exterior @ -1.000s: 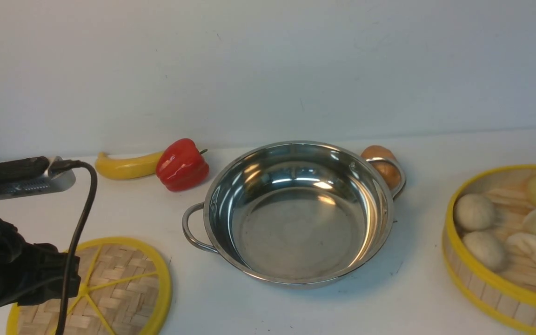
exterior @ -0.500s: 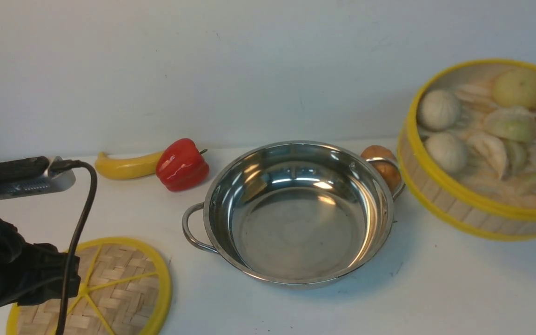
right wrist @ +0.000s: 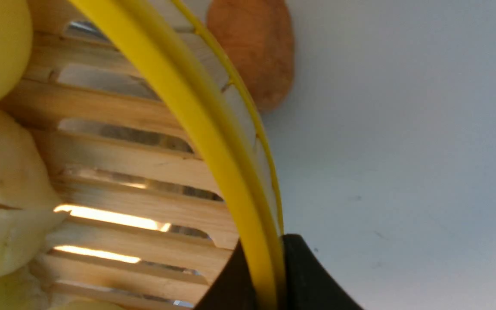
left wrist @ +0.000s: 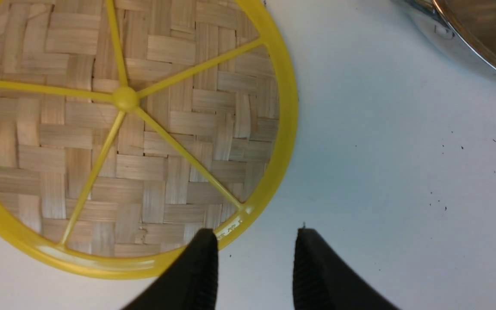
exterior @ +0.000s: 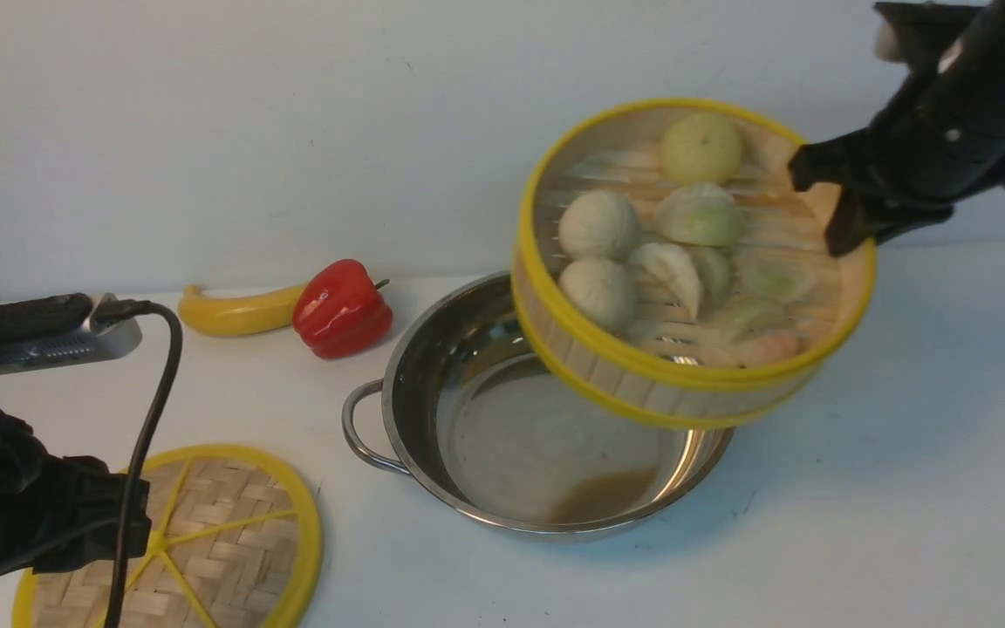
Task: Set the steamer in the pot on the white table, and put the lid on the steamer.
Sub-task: 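Place the bamboo steamer basket with dumplings into the steel pot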
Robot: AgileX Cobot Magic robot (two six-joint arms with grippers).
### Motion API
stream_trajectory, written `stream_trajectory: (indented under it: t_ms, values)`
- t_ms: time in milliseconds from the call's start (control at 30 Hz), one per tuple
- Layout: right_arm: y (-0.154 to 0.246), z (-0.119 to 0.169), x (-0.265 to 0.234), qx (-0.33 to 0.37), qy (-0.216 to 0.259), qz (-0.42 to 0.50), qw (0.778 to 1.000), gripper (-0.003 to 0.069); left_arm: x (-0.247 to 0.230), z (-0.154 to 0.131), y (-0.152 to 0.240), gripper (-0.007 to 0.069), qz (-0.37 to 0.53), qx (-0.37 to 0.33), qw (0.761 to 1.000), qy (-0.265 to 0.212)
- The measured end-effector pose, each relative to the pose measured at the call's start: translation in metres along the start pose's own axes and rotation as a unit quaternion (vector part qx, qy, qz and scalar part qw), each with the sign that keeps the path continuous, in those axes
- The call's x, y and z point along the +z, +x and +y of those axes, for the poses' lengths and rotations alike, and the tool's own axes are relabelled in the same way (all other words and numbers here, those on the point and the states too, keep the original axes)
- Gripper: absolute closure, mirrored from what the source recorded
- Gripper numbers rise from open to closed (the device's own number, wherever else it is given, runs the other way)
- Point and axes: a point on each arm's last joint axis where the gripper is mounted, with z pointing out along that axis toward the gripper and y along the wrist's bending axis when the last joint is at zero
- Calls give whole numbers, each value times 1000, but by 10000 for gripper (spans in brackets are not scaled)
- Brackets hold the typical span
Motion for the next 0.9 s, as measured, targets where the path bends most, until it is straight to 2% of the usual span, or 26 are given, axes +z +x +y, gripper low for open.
stream_trajectory:
  t_ms: [333,900]
  values:
    - [-19,44,45,-38,-18,13,999,606,0,0,0,384,0,0,1000,0]
    - [-19,37,99,-40,5,59,997,606,0,0,0,384,0,0,1000,0]
